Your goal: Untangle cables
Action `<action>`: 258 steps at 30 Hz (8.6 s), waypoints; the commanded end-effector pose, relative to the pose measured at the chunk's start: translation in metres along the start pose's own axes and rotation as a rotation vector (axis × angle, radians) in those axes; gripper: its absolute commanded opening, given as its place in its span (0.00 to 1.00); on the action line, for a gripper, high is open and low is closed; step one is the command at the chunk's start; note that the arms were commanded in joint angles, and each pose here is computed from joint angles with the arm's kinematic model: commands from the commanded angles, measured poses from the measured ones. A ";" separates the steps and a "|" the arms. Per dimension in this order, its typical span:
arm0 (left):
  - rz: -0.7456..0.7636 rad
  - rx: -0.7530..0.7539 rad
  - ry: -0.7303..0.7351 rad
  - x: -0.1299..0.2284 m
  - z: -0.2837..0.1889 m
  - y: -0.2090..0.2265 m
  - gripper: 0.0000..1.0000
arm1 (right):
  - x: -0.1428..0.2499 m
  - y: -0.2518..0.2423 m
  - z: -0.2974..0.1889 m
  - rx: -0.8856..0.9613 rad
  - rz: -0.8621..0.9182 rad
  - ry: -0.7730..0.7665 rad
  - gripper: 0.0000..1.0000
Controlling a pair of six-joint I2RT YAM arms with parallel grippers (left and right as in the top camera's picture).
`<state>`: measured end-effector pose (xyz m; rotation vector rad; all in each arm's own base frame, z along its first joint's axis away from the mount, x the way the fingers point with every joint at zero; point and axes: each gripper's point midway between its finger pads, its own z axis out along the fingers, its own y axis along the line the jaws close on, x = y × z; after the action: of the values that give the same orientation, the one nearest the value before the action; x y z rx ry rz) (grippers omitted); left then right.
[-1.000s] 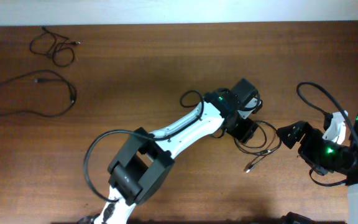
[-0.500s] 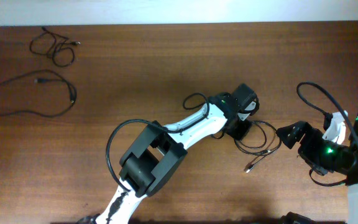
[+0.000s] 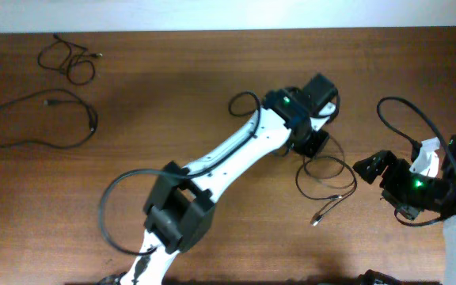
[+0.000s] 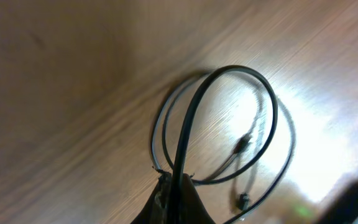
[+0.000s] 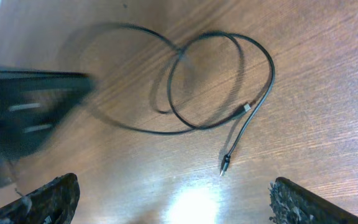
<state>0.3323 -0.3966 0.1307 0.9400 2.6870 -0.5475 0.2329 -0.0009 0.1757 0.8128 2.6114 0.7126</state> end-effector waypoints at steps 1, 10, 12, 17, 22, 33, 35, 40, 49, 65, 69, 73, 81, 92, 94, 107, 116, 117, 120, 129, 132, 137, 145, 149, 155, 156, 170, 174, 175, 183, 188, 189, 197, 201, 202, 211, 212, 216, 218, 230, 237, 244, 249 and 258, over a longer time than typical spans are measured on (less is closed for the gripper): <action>0.020 0.015 -0.201 -0.032 -0.093 -0.007 0.00 | -0.002 0.000 0.011 -0.026 -0.031 0.061 0.98; 0.056 0.136 -0.361 -0.038 -0.178 -0.032 0.00 | 0.002 0.027 0.029 -0.212 -0.107 0.177 0.98; 0.068 0.155 -0.385 -0.037 -0.191 -0.038 0.00 | 0.004 0.035 0.030 -0.237 -0.131 0.182 0.98; 0.090 0.169 -0.464 -0.035 -0.228 -0.045 0.00 | 0.003 0.059 0.034 -0.315 -0.201 0.174 0.98; 0.135 0.291 -0.521 -0.029 -0.265 -0.065 0.00 | -0.005 0.090 0.033 -0.432 -0.245 0.139 0.98; 0.196 0.584 -0.666 -0.035 -0.340 -0.073 0.00 | 0.014 0.122 0.051 -0.422 -0.387 0.156 0.98; 0.183 0.614 -0.687 -0.035 -0.353 -0.062 0.00 | 0.015 0.117 0.056 -0.374 -0.381 0.151 0.98; 0.125 0.592 -0.712 -0.033 -0.366 -0.025 0.00 | 0.006 0.099 0.063 -0.252 -0.278 0.123 0.98; -0.265 0.125 -0.639 -0.022 -0.325 0.076 0.00 | 0.006 0.100 0.063 -0.253 -0.274 0.122 0.99; -0.294 0.156 -0.384 0.009 -0.271 0.068 0.00 | 0.010 0.178 0.023 -0.717 -0.474 0.132 0.98; -0.231 0.195 -0.307 0.016 -0.252 0.039 0.00 | 0.009 0.179 0.022 -0.720 -0.479 0.126 0.98; -0.184 0.217 -0.302 0.012 -0.246 0.020 0.00 | 0.011 0.180 0.021 -0.730 -0.482 0.133 0.98; -0.191 0.294 -0.311 0.007 -0.250 0.006 0.00 | 0.015 0.181 0.021 -0.735 -0.485 0.146 0.80; -0.167 0.381 -0.311 0.006 -0.255 -0.009 0.00 | 0.020 0.184 0.026 -0.719 -0.501 0.152 0.07; -0.167 0.368 -0.317 0.005 -0.255 -0.006 0.04 | 0.020 0.184 0.026 -0.719 -0.500 0.153 0.04; 0.054 0.177 -0.399 -0.007 -0.251 0.019 0.78 | 0.021 0.185 0.025 -0.732 -0.523 0.149 0.04; 0.060 0.027 -0.326 -0.014 -0.212 0.057 0.80 | 0.033 0.205 0.000 -0.911 -0.626 0.184 0.04; 0.060 0.027 -0.318 -0.014 -0.208 0.058 0.79 | 0.033 0.205 0.000 -0.911 -0.626 0.184 0.04; 0.267 0.045 -0.280 -0.007 -0.199 0.053 0.81 | 0.033 0.205 0.000 -0.911 -0.625 0.184 0.04; 0.621 0.145 -0.254 0.004 -0.185 0.036 0.90 | 0.033 0.205 0.000 -0.909 -0.615 0.188 0.04; 0.609 0.175 -0.216 0.002 -0.161 0.040 0.92 | 0.033 0.205 0.000 -0.909 -0.614 0.190 0.04; 0.580 0.190 -0.182 -0.006 -0.125 0.053 0.95 | 0.036 0.205 -0.003 -0.927 -0.618 0.204 0.04; 0.604 0.175 -0.231 -0.022 -0.119 0.056 0.75 | 0.036 0.205 -0.003 -0.927 -0.618 0.203 0.04; 0.610 0.268 -0.267 -0.022 -0.125 0.040 0.75 | 0.035 0.205 -0.002 -0.920 -0.617 0.197 0.04; 0.609 0.287 -0.272 -0.019 -0.133 0.035 0.54 | 0.032 0.203 0.002 -0.894 -0.605 0.186 0.04; 0.609 0.286 -0.273 -0.019 -0.134 0.034 0.51 | 0.032 0.203 0.002 -0.893 -0.605 0.185 0.04; 0.574 0.248 -0.300 -0.018 -0.156 0.053 0.16 | 0.027 0.202 0.006 -0.864 -0.602 0.159 0.04; 0.570 0.252 -0.293 -0.016 -0.155 0.053 0.12 | 0.027 0.202 0.006 -0.864 -0.602 0.159 0.04; 0.568 0.253 -0.290 -0.015 -0.155 0.053 0.12 | 0.027 0.202 0.006 -0.865 -0.602 0.160 0.04; 0.569 0.253 -0.288 -0.015 -0.155 0.053 0.47 | 0.028 0.202 0.006 -0.866 -0.586 0.170 0.04; 0.563 0.269 -0.274 -0.011 -0.154 0.050 0.48 | 0.030 0.203 0.004 -0.881 -0.589 0.181 0.04; 0.568 0.270 -0.271 -0.010 -0.153 0.049 0.49 | 0.030 0.203 0.004 -0.881 -0.589 0.182 0.04; 0.605 0.294 -0.260 -0.007 -0.146 0.034 0.50 | 0.030 0.203 0.003 -0.882 -0.589 0.184 0.04; 0.623 0.292 -0.266 -0.009 -0.146 0.032 0.40 | 0.031 0.203 0.002 -0.889 -0.589 0.189 0.04; 0.623 0.292 -0.266 -0.009 -0.146 0.032 0.36 | 0.031 0.203 0.002 -0.889 -0.589 0.189 0.04; 0.620 0.292 -0.264 -0.008 -0.146 0.033 0.00 | 0.031 0.203 0.003 -0.888 -0.590 0.189 0.04; 0.616 0.293 -0.264 -0.008 -0.146 0.033 0.00 | 0.031 0.203 0.003 -0.888 -0.590 0.188 0.04; 0.590 0.272 -0.275 -0.011 -0.154 0.035 0.00 | 0.030 0.203 0.004 -0.878 -0.589 0.180 0.08; 0.547 0.237 -0.296 -0.015 -0.169 0.040 0.00 | 0.027 0.202 0.007 -0.858 -0.584 0.165 0.22; 0.418 0.091 -0.571 -0.018 -0.306 0.050 0.00 | 0.007 0.165 0.043 -0.570 -0.453 0.094 0.98; 0.111 -0.071 -0.687 0.006 -0.374 0.085 0.00 | 0.007 0.140 0.056 -0.427 -0.385 0.101 0.98; -0.075 -0.190 -0.656 0.038 -0.390 0.125 0.00 | 0.007 0.138 0.057 -0.412 -0.379 0.101 0.98; -0.089 -0.204 -0.639 0.042 -0.387 0.128 0.00 | 0.007 0.137 0.057 -0.412 -0.379 0.102 0.98; -0.246 -0.257 -0.622 0.050 -0.386 0.144 0.00 | 0.008 0.137 0.057 -0.409 -0.375 0.107 0.98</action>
<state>0.3473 -0.1096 0.4168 0.4049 2.2256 -0.4439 0.3108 0.1209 0.2008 0.1843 2.4717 1.1525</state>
